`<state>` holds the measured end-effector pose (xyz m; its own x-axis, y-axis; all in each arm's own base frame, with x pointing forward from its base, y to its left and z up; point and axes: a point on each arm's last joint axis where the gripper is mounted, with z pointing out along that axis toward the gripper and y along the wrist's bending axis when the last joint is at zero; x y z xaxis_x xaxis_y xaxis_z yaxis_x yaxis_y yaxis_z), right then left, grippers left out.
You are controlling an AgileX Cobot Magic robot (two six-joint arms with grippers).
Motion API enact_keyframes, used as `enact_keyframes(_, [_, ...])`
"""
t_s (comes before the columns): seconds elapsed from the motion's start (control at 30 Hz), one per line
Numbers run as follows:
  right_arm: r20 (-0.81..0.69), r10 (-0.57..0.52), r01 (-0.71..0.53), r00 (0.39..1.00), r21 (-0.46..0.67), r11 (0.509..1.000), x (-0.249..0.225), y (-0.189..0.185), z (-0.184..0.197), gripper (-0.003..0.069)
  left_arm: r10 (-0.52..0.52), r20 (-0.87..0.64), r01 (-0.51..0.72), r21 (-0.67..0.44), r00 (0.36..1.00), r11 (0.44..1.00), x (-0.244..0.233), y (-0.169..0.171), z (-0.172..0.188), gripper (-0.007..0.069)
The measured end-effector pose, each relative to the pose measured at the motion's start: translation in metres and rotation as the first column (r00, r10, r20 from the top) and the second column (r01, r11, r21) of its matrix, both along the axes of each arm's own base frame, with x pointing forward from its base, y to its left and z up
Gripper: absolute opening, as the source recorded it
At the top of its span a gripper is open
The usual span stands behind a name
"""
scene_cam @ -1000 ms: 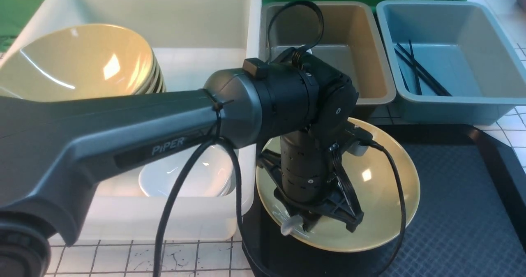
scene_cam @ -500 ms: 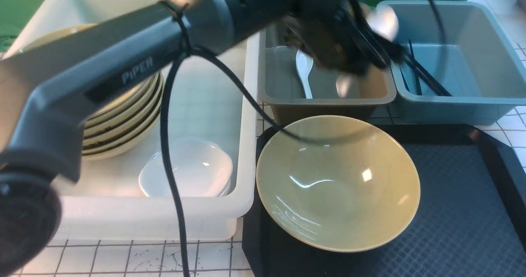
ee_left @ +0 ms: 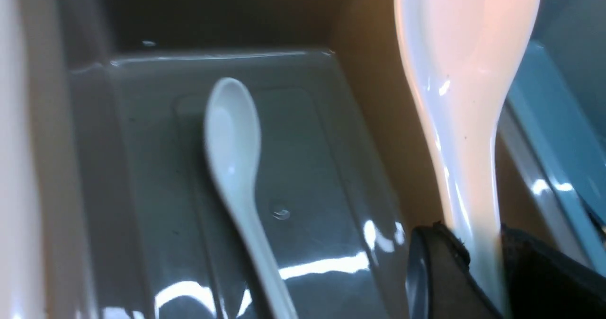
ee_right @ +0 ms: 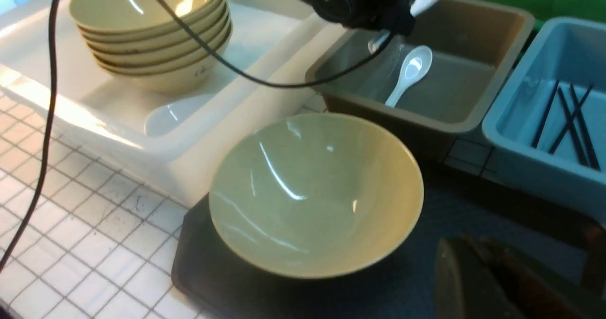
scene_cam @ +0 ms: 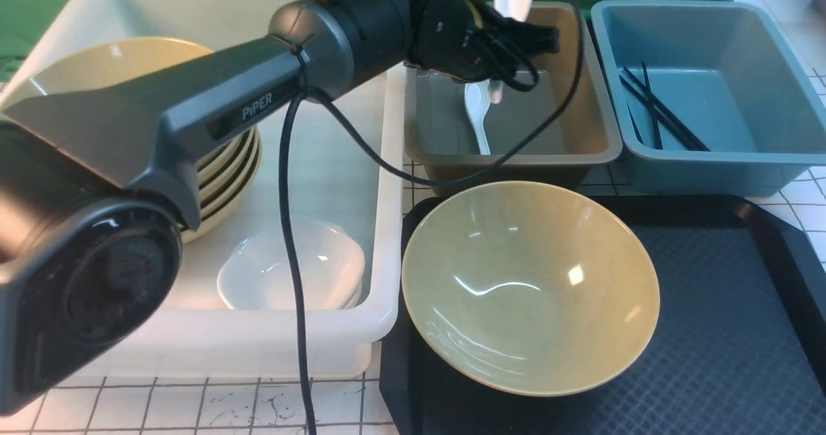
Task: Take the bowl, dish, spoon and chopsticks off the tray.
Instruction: Use the left arm to put the soup spoon into the small storage box in the middle, then use the left arm to grab the yellow noodle bowl on the left
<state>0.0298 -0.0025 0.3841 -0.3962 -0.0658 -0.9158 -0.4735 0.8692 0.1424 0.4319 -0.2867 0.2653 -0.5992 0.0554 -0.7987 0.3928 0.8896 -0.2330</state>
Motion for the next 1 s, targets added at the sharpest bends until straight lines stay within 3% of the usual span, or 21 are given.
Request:
enact_keyframes(0.17, [-0.027,0.037,-0.038,0.999,-0.014,0.999,-0.003,0.002,-0.003,0.0046,0.022,0.008,-0.022,0.008,1.000,1.000,0.013,0.008,-0.014,0.0173])
enact_keyframes(0.37, [-0.053,0.089,-0.089,0.995,-0.009,0.996,-0.006,0.006,-0.004,0.0046,0.041,0.055,-0.041,-0.001,0.998,0.999,0.025,0.018,-0.019,0.0413])
enact_keyframes(0.57, [-0.060,0.090,-0.092,0.994,-0.030,0.995,-0.006,0.005,-0.006,0.0046,0.048,0.011,-0.048,-0.012,0.999,0.999,0.021,0.018,-0.013,0.0509])
enact_keyframes(0.7, [-0.105,0.074,-0.081,0.992,-0.062,0.995,-0.011,-0.001,-0.004,0.0046,0.058,-0.107,-0.058,0.002,0.993,0.998,0.004,0.024,0.005,0.0472])
enact_keyframes(0.77, [-0.136,0.060,-0.072,0.989,-0.083,0.994,-0.016,-0.008,-0.001,0.0046,0.057,-0.168,-0.057,0.006,0.984,0.998,-0.010,0.031,0.025,0.0357])
enact_keyframes(0.87, [-0.141,0.054,-0.067,0.989,-0.087,0.994,-0.021,-0.014,0.006,0.0048,0.016,-0.207,-0.018,-0.007,0.978,1.000,-0.037,0.040,0.067,0.0124])
enact_keyframes(1.0, [-0.125,0.062,-0.073,0.990,-0.089,0.993,-0.023,-0.016,0.009,0.0054,-0.123,-0.204,0.131,0.025,0.971,0.991,-0.085,0.036,0.112,0.0011])
